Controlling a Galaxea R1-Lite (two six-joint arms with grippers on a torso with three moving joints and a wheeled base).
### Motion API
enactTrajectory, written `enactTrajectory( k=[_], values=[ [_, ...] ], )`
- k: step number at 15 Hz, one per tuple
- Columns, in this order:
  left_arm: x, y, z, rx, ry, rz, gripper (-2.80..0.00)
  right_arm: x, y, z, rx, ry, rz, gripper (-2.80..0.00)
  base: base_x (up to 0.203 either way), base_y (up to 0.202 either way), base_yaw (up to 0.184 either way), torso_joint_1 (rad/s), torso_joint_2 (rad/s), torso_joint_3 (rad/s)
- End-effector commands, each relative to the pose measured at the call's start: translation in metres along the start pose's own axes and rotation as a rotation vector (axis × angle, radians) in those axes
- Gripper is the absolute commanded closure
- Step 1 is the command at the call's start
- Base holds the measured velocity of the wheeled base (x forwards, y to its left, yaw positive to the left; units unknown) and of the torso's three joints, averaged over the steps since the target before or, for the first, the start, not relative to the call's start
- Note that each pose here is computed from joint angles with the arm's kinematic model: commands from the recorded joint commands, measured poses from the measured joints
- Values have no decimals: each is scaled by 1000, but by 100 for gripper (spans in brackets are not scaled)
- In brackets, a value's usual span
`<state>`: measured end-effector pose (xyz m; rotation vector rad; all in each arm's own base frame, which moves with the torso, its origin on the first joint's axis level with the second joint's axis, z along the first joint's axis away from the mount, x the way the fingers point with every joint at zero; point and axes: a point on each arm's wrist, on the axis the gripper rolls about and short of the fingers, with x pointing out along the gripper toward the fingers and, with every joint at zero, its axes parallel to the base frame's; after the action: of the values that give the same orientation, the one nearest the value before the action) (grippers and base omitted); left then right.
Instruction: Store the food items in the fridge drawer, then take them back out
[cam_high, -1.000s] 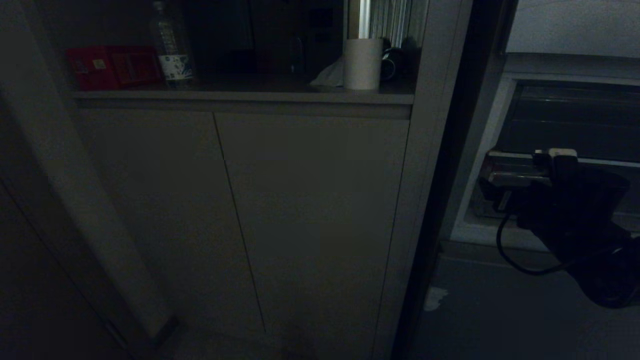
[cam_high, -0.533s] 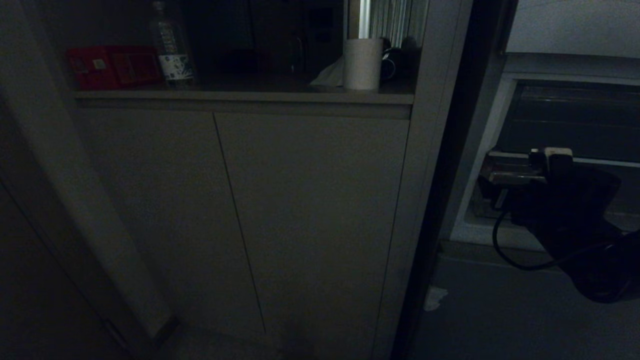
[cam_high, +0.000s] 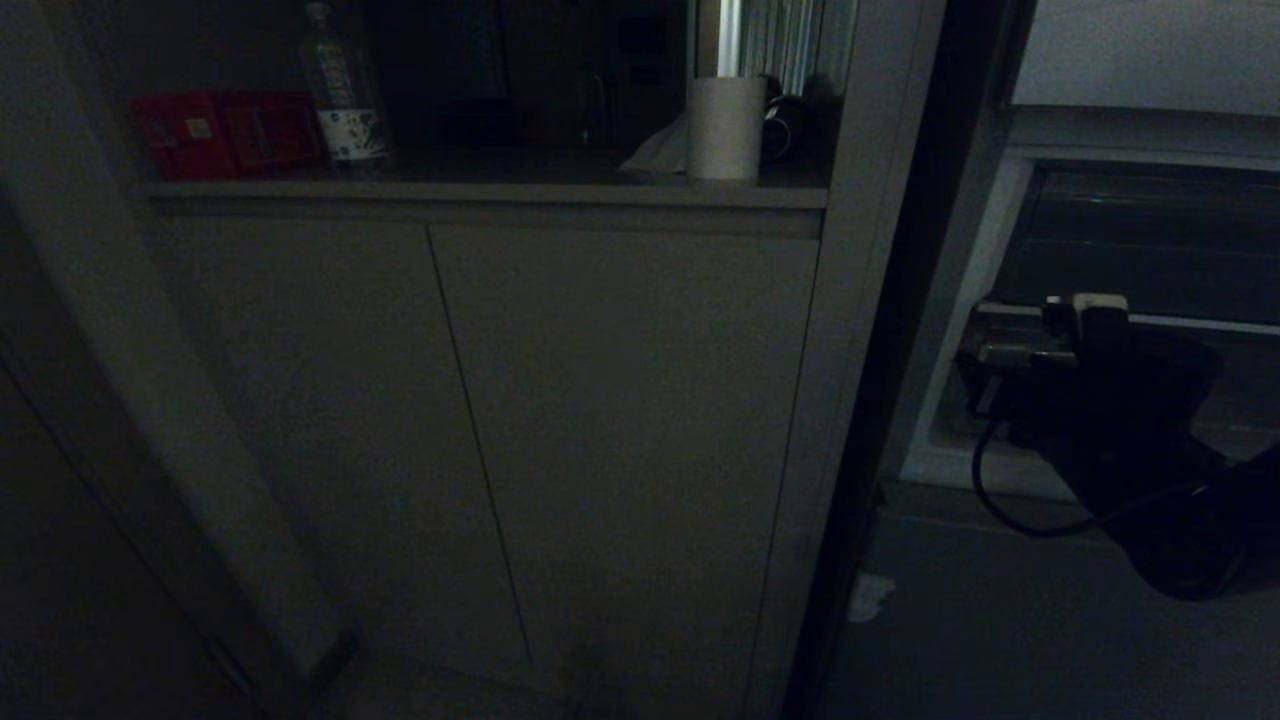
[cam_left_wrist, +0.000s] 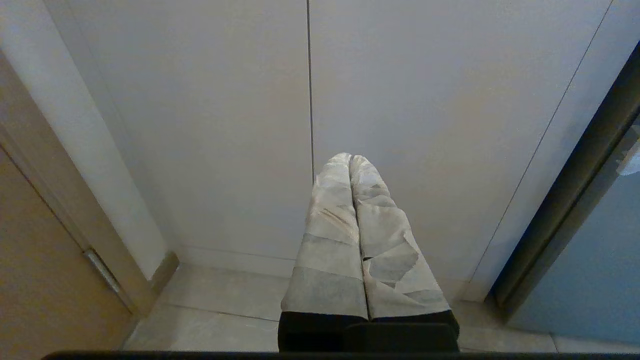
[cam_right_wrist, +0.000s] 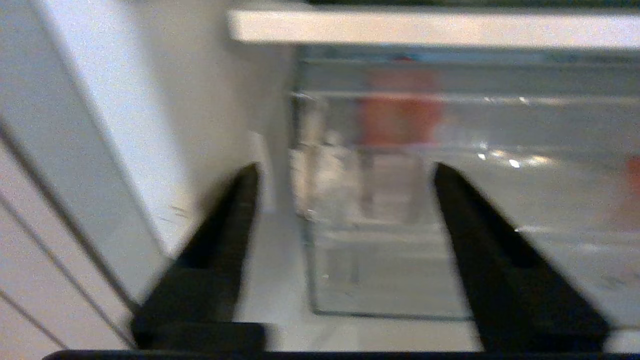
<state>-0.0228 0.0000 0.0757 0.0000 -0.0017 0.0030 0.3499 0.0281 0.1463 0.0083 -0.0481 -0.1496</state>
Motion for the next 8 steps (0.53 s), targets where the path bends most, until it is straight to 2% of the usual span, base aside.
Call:
enactTrajectory(
  k=[1, 8],
  values=[
    [0, 0, 0, 0, 2, 0, 0, 4, 6, 0, 5, -12, 13, 0, 0, 0, 0, 0, 0, 0],
    [0, 0, 0, 0, 2, 0, 0, 6, 16, -1, 10, -14, 35, 0, 0, 0, 0, 0, 0, 0]
  ],
)
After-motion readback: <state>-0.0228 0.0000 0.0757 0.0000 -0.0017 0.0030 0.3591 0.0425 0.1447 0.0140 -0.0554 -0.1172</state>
